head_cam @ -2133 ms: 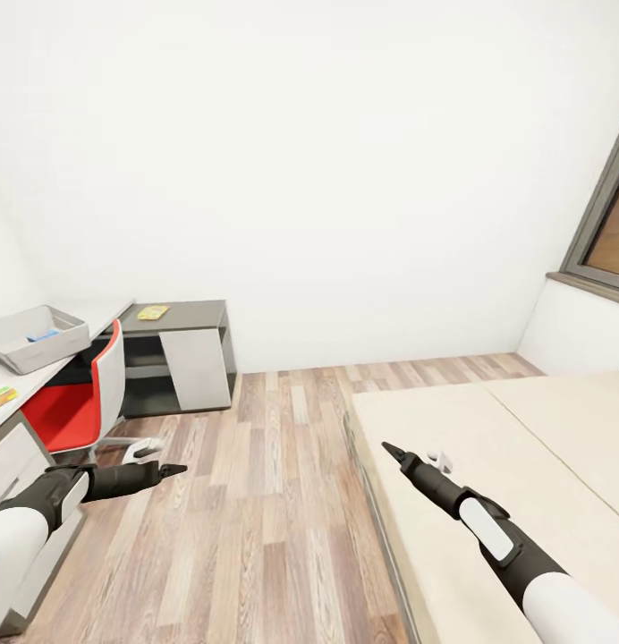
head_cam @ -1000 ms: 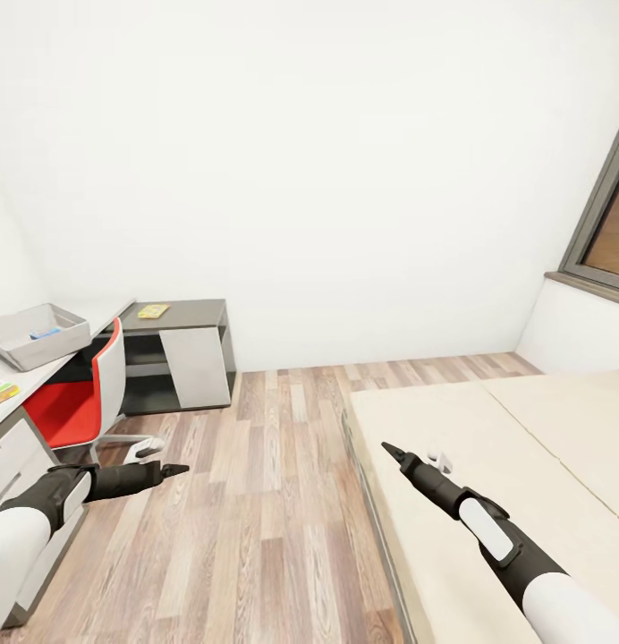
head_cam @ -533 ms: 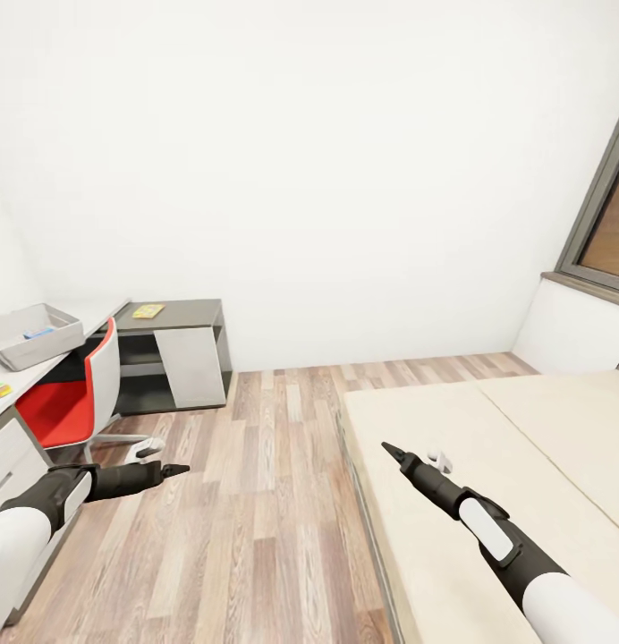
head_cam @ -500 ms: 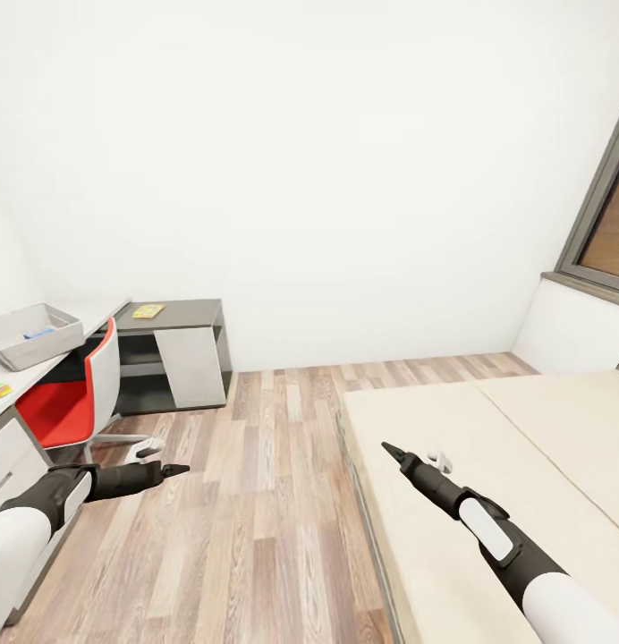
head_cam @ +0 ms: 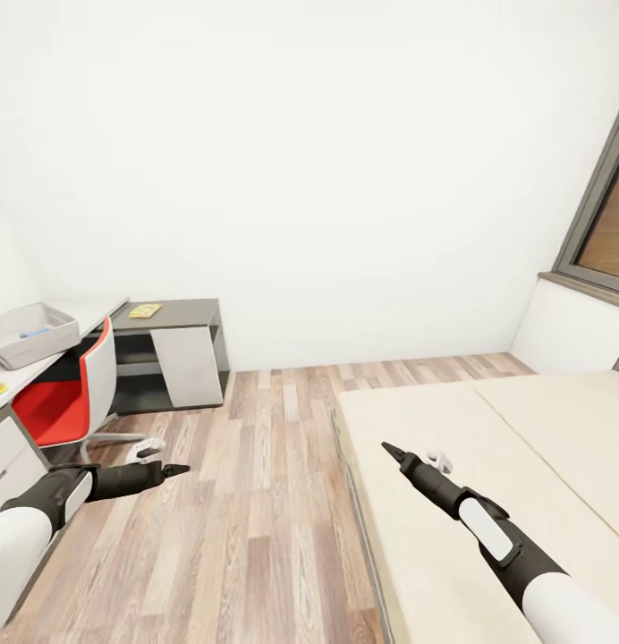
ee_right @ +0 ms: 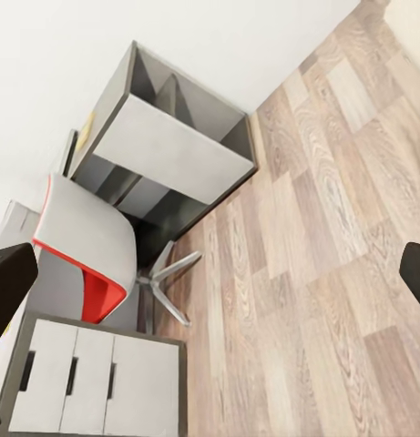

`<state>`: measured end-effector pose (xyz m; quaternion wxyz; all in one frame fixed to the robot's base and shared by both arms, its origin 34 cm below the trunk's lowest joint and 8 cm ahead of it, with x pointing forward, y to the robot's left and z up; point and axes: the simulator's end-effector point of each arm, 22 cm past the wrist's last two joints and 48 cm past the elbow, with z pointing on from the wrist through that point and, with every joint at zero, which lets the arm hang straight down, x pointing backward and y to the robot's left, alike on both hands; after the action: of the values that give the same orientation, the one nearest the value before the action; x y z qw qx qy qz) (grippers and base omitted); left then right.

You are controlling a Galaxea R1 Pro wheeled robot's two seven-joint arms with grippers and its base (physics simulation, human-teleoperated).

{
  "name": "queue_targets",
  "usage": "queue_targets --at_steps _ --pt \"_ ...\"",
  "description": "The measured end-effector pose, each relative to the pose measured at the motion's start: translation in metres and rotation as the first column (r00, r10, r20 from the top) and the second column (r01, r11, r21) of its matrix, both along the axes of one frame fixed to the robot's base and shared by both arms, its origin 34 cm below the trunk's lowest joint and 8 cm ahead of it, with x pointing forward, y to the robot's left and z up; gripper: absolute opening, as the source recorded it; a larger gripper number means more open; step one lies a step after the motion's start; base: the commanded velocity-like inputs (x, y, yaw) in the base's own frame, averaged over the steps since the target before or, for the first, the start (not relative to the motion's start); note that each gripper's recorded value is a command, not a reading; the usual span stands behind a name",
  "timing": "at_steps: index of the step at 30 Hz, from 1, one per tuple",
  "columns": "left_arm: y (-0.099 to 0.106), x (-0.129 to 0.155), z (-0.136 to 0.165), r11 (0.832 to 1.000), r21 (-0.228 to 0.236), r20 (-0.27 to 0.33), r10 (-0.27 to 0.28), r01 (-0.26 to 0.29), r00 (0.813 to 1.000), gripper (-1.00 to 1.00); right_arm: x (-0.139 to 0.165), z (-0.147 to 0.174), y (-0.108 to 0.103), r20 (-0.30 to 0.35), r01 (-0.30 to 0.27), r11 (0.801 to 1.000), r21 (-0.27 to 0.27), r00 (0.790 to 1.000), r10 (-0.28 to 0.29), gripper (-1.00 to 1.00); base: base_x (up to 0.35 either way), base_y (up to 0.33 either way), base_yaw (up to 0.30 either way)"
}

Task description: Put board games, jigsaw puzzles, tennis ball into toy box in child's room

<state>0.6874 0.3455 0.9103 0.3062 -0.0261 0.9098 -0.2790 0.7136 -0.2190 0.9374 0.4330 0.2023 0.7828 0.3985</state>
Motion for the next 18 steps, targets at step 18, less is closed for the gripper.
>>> queue_targets --at_steps 18 --pt "-0.0005 0.0001 -0.0001 1.0 -0.001 0.0 0.0 0.0 1.0 1.0 -0.0001 -0.0003 -0.0005 0.0 0.0 1.0 -0.001 1.0 0.0 1.0 0.0 -0.002 0.082"
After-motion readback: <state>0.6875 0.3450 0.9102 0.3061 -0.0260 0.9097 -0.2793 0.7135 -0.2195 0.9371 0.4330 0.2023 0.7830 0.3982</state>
